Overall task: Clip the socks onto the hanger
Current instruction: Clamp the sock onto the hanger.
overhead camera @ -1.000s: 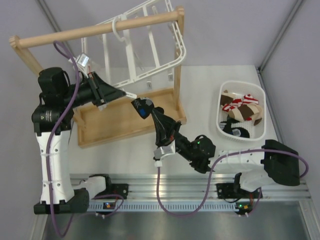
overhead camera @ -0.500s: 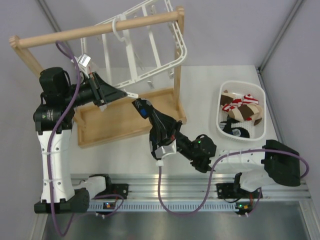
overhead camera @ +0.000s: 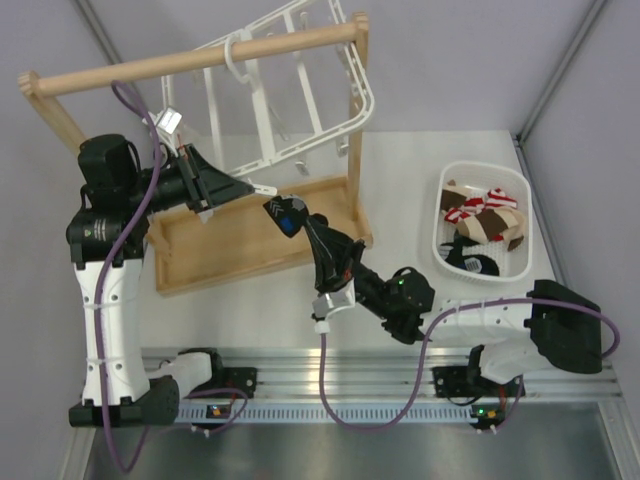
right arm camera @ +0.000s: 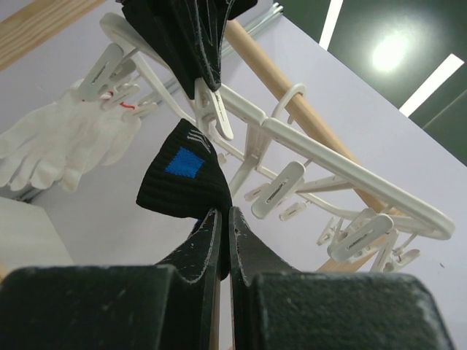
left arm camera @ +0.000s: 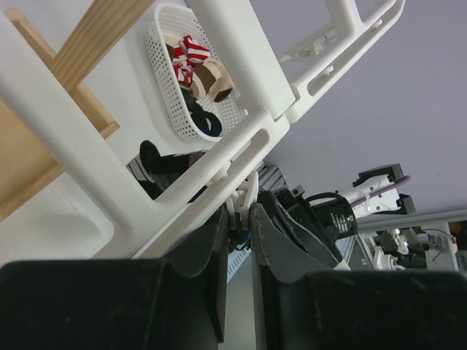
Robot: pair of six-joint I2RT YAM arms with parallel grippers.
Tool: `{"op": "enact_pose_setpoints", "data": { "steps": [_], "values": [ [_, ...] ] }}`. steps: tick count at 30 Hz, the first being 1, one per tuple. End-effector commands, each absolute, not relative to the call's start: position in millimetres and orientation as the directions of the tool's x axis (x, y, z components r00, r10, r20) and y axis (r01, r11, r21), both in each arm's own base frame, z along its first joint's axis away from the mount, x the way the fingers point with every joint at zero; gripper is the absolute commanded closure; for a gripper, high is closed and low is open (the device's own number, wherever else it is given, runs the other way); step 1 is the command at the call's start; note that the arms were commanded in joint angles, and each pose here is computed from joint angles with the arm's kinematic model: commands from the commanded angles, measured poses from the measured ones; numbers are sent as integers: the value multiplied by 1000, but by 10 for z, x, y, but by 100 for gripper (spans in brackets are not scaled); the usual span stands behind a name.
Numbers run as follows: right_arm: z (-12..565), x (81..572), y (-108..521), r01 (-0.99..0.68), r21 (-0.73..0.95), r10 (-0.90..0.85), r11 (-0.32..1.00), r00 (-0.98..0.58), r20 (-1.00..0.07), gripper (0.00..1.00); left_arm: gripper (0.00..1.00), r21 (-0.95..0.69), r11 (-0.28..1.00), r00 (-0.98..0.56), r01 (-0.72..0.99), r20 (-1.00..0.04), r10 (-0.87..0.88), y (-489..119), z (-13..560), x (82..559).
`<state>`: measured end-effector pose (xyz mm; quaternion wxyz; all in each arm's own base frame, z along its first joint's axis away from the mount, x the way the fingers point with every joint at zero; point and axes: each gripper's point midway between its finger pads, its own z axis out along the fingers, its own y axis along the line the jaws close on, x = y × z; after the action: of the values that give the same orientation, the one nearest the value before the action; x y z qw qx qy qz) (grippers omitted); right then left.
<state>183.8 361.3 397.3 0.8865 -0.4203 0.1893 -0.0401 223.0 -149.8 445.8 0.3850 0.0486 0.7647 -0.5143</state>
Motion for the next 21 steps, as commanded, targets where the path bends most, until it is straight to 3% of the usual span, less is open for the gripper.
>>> {"op": "enact_pose_setpoints", "data": {
  "steps": [1,21],
  "values": [
    [4829,1574,2847,-14,-429,-90,903,971,-222,100,83,-774,376,-742,510,-617,-262,-1593,4482,2046],
    [4967,1561,2841,1,-416,-81,909,982,-173,100,84,-781,359,-758,511,-606,-241,-1593,4427,2021]
  ]
}}
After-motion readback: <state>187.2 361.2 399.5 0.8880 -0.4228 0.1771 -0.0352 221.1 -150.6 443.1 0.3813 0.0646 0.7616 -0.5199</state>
